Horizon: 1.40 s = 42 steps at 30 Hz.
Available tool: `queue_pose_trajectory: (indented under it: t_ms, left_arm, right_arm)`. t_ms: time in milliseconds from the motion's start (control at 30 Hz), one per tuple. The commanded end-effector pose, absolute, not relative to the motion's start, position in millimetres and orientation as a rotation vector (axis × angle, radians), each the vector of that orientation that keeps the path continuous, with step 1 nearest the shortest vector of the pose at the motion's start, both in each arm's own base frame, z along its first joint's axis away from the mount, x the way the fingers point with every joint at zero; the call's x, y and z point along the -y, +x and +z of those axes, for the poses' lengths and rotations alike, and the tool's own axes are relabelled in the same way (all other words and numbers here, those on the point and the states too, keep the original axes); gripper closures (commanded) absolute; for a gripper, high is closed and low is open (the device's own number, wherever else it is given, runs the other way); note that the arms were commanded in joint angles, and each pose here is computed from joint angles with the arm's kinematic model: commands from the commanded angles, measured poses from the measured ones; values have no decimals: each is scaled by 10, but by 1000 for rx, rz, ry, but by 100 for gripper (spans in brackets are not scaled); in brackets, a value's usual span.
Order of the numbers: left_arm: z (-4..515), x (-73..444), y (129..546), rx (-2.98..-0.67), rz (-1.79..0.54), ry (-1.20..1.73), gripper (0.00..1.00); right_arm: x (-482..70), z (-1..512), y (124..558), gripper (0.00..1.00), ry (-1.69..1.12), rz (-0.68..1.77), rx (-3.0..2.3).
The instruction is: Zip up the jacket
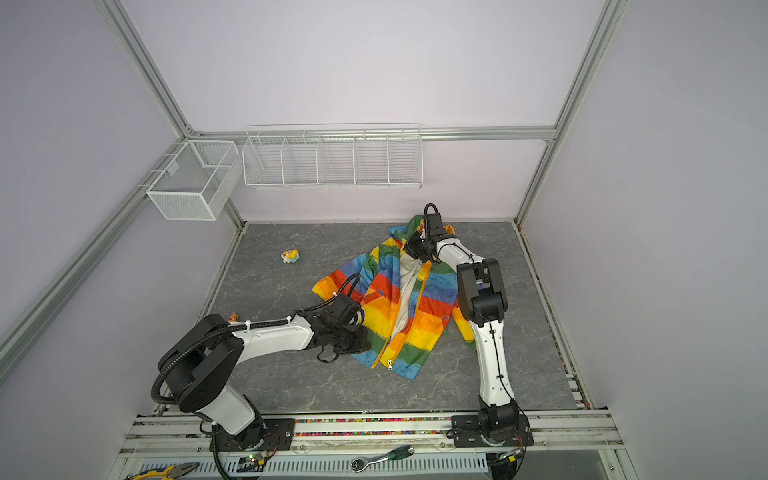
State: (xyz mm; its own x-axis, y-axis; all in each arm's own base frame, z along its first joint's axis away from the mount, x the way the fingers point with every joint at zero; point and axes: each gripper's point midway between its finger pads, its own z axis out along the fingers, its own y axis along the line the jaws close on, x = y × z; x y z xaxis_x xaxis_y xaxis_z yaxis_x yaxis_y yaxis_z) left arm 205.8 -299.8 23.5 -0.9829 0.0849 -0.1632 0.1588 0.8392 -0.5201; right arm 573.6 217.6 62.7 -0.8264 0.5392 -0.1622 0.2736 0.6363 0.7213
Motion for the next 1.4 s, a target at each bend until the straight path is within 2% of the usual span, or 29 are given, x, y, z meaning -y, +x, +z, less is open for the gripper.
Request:
queue_pose_trajectory:
  t_ms: [0,567,867,900,1167,1367]
  left_arm:
    - [-16,2808,2027,-2945,-710,121,97]
    - [-62,2543,2075,-2952,-605,28,99]
    - [-74,2398,2068,-2959,-514,14,100]
    - [-72,2390,2071,-2958,-507,13,100]
    - [-53,2401,2106,-2961,-487,27,100]
    - [-36,2376,2109,-2959,-470,20,98]
  right_arm:
    - [-2100,773,5772,91,612,985,-2489]
    - [-1593,1443,5590,93,323,523,-2645]
    - [-1597,1317,5705,91,292,526,-2658]
    - [-1448,1294,5758,91,325,522,-2652]
    - [-1584,1093,5942,79,309,621,-2633]
    - [-1593,1089,5955,51,269,619,-2630]
